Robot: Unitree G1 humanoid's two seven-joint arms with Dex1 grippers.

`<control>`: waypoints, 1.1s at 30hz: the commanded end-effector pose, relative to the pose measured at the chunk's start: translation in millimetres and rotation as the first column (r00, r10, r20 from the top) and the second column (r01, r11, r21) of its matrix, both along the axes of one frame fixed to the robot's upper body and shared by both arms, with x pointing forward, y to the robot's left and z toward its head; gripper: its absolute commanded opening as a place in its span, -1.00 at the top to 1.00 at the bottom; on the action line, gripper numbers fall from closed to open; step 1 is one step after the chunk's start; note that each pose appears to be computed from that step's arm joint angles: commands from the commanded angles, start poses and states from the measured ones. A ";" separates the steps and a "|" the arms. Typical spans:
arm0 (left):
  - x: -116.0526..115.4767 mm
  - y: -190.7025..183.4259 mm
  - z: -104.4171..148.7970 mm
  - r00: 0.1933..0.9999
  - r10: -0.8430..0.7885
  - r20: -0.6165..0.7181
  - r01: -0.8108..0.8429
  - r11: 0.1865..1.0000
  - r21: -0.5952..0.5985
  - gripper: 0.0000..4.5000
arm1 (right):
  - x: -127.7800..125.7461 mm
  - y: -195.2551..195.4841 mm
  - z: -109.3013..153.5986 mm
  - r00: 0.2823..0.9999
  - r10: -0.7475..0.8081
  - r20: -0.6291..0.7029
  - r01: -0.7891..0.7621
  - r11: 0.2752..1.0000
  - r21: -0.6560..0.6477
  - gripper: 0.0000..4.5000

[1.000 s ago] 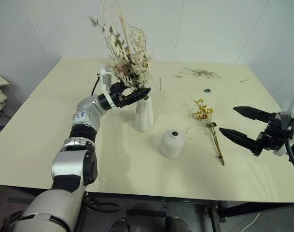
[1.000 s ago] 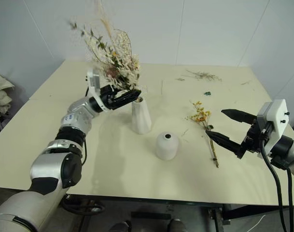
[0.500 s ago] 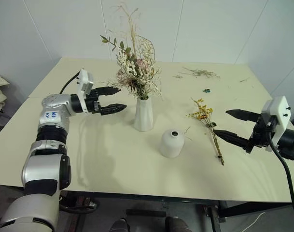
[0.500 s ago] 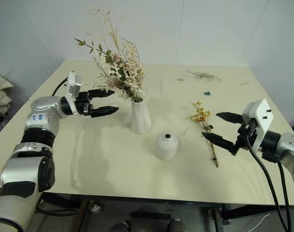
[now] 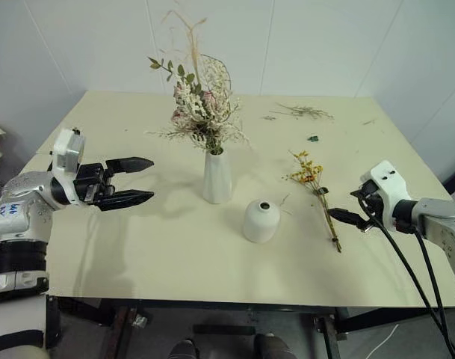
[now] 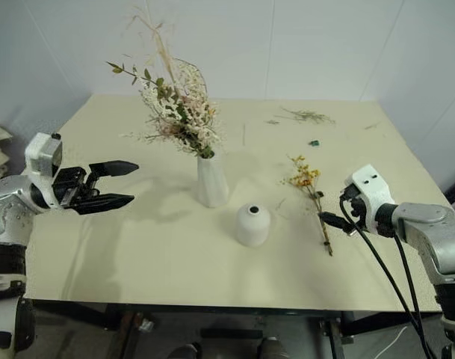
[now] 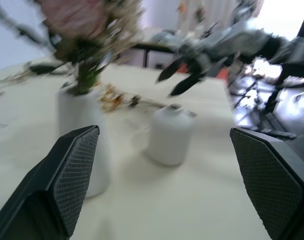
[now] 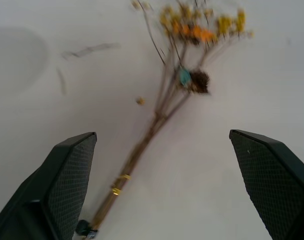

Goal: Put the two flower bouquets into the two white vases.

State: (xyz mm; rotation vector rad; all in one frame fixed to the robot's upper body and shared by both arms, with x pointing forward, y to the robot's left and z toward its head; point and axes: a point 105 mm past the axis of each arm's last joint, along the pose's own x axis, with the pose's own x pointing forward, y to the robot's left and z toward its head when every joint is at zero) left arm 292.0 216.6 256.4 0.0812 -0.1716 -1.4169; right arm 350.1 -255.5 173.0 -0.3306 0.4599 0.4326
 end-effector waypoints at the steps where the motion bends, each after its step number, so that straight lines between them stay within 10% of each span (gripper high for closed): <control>1: -37.4 -3.4 9.7 0.987 -0.153 0.051 0.152 0.988 0.021 -0.99 | 8.8 -7.9 -0.2 0.997 -0.072 -0.036 0.071 0.997 -0.032 -1.00; 24: -72.0 7.5 3.8 0.998 -0.057 0.037 0.057 0.998 0.008 -0.99 | 22.2 7.0 -24.3 0.945 -0.147 -0.293 0.127 0.988 -0.085 -1.00; 33: -60.2 6.0 13.0 0.991 0.000 0.135 0.000 1.000 0.000 -1.00 | 18.1 8.7 -23.3 0.946 -0.161 -0.281 0.148 0.987 -0.068 0.15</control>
